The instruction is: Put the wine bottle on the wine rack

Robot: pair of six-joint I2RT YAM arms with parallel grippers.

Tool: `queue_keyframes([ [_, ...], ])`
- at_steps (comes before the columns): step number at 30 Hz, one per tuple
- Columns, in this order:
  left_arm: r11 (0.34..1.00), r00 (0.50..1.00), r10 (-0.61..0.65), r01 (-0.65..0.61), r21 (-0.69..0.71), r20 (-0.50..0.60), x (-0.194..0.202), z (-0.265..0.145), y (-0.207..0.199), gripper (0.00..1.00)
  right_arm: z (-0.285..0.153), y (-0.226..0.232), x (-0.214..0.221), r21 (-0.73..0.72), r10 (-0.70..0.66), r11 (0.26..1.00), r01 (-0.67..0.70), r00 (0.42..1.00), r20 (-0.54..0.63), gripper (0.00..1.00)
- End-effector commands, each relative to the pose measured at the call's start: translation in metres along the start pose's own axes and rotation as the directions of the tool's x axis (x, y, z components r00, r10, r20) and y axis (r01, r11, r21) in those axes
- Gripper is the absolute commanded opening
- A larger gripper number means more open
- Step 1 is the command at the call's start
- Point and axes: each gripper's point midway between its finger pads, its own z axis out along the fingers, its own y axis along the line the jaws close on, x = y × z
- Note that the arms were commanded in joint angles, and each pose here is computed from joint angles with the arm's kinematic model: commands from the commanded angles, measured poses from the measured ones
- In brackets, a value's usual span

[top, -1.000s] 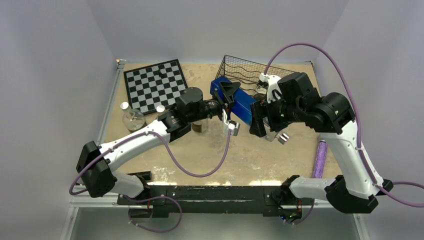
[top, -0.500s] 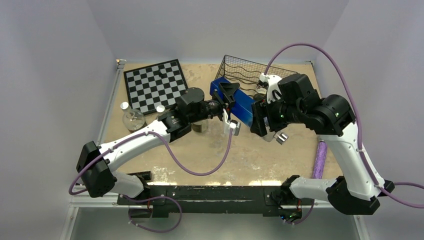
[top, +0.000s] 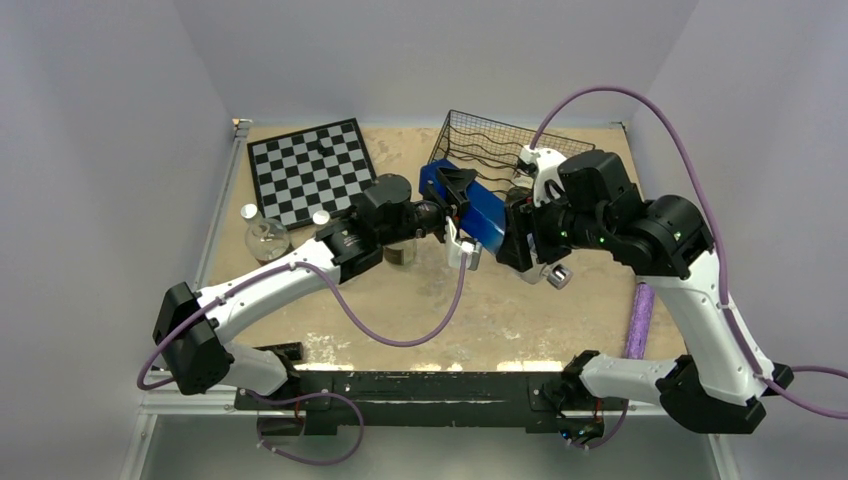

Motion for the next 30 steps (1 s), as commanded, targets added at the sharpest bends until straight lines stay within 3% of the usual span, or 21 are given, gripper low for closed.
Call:
queue_keyframes([
  [1, 0.935, 0.998, 0.013, 0.011, -0.355, 0.065, -0.031, -0.033, 0.117, 0.00, 0.001, -0.007, -0.017, 0.053, 0.042, 0.998, -0.046, 0.996, 0.077, 0.00],
  [2, 0.935, 0.998, 0.013, 0.011, -0.355, 0.065, -0.031, -0.033, 0.117, 0.04, 0.000, -0.008, -0.019, 0.064, 0.044, 0.997, -0.050, 0.995, 0.088, 0.00],
  [3, 0.934, 0.998, 0.013, 0.011, -0.356, 0.066, -0.031, -0.033, 0.117, 0.14, -0.002, -0.010, -0.021, 0.076, 0.050, 0.995, -0.058, 0.993, 0.104, 0.00],
  [6, 0.936, 0.997, 0.022, 0.004, -0.351, 0.070, -0.032, -0.032, 0.113, 0.63, -0.009, -0.013, -0.029, 0.093, 0.061, 0.993, -0.075, 0.986, 0.153, 0.00],
  [7, 0.938, 0.997, 0.029, -0.003, -0.348, 0.068, -0.032, -0.031, 0.111, 0.74, -0.012, -0.014, -0.031, 0.099, 0.064, 0.992, -0.082, 0.984, 0.168, 0.00],
  [9, 0.940, 0.997, 0.042, -0.019, -0.341, 0.060, -0.029, -0.028, 0.105, 0.83, -0.017, -0.018, -0.034, 0.124, 0.075, 0.987, -0.099, 0.980, 0.186, 0.00],
  [15, 0.927, 0.994, 0.095, -0.070, -0.368, 0.049, -0.027, -0.024, 0.100, 0.95, -0.029, -0.021, -0.039, 0.142, 0.080, 0.983, -0.112, 0.974, 0.213, 0.00],
  [22, 0.917, 0.995, 0.084, -0.059, -0.394, 0.048, -0.024, -0.024, 0.098, 0.99, -0.035, -0.040, -0.040, 0.232, 0.118, 0.956, -0.182, 0.958, 0.262, 0.00],
  [26, 0.915, 0.997, 0.038, -0.007, -0.402, 0.070, -0.026, -0.030, 0.098, 0.99, -0.028, -0.052, -0.039, 0.287, 0.146, 0.930, -0.232, 0.946, 0.290, 0.00],
  [30, 0.892, 0.991, -0.058, 0.107, -0.440, 0.125, -0.032, -0.046, 0.107, 0.99, -0.004, -0.050, -0.035, 0.252, 0.171, 0.933, -0.256, 0.934, 0.315, 0.00],
])
